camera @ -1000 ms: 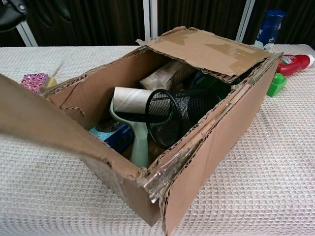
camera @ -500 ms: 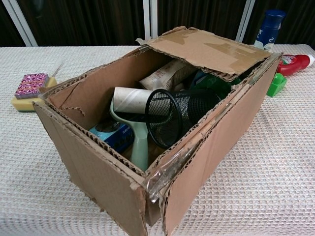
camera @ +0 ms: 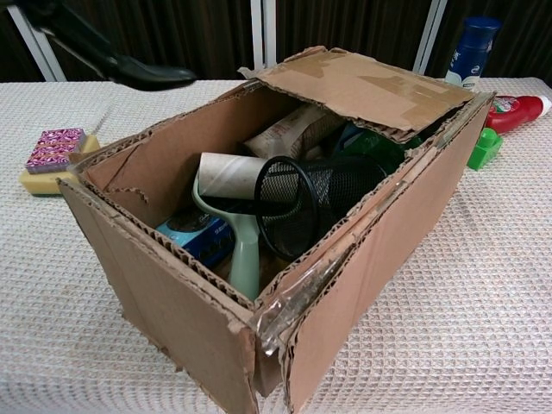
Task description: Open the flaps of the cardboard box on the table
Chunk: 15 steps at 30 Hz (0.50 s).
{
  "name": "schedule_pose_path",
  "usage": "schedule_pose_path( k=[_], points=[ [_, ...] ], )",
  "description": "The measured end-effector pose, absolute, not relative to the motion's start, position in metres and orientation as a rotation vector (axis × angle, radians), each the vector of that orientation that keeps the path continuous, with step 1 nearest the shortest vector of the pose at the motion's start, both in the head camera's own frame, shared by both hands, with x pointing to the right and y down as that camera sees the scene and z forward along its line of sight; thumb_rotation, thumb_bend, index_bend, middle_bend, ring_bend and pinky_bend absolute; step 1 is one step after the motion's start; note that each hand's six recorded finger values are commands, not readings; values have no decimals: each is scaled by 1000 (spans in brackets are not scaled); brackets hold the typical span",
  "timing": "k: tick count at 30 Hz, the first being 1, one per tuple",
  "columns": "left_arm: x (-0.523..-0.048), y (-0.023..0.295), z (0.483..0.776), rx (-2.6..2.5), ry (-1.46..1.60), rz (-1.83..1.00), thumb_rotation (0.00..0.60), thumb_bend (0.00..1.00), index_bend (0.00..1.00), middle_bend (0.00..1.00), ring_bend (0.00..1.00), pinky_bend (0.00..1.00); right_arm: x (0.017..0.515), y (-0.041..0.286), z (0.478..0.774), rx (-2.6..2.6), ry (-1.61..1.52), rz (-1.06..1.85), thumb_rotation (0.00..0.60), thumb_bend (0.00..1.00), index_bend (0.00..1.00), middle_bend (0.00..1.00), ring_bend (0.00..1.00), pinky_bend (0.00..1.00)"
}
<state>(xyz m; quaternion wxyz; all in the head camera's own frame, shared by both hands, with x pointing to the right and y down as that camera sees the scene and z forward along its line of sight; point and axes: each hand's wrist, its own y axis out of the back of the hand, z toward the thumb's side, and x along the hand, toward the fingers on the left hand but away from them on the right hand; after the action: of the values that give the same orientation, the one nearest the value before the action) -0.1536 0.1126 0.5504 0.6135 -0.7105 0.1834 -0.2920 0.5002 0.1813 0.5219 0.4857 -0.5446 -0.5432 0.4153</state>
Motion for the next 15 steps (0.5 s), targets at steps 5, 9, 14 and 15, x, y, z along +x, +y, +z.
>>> schedule_pose_path(
  k=[5,9,14,15],
  points=[
    [-132,100,580,-1555,441,-671,311,250,0,11,24,183,506,182,521,-1322,-1331,1022,600,353,0,0,0,0],
    [-118,93,593,-1520,433,-674,311,249,0,11,24,181,511,183,522,-1319,-1341,1028,600,353,0,0,0,0],
    [-106,92,607,-1532,433,-678,311,249,0,11,24,180,517,183,523,-1319,-1353,1040,600,353,0,0,0,0],
    [-104,91,609,-1534,433,-682,311,249,0,11,24,180,518,183,524,-1320,-1355,1042,600,353,0,0,0,0]
  ],
)
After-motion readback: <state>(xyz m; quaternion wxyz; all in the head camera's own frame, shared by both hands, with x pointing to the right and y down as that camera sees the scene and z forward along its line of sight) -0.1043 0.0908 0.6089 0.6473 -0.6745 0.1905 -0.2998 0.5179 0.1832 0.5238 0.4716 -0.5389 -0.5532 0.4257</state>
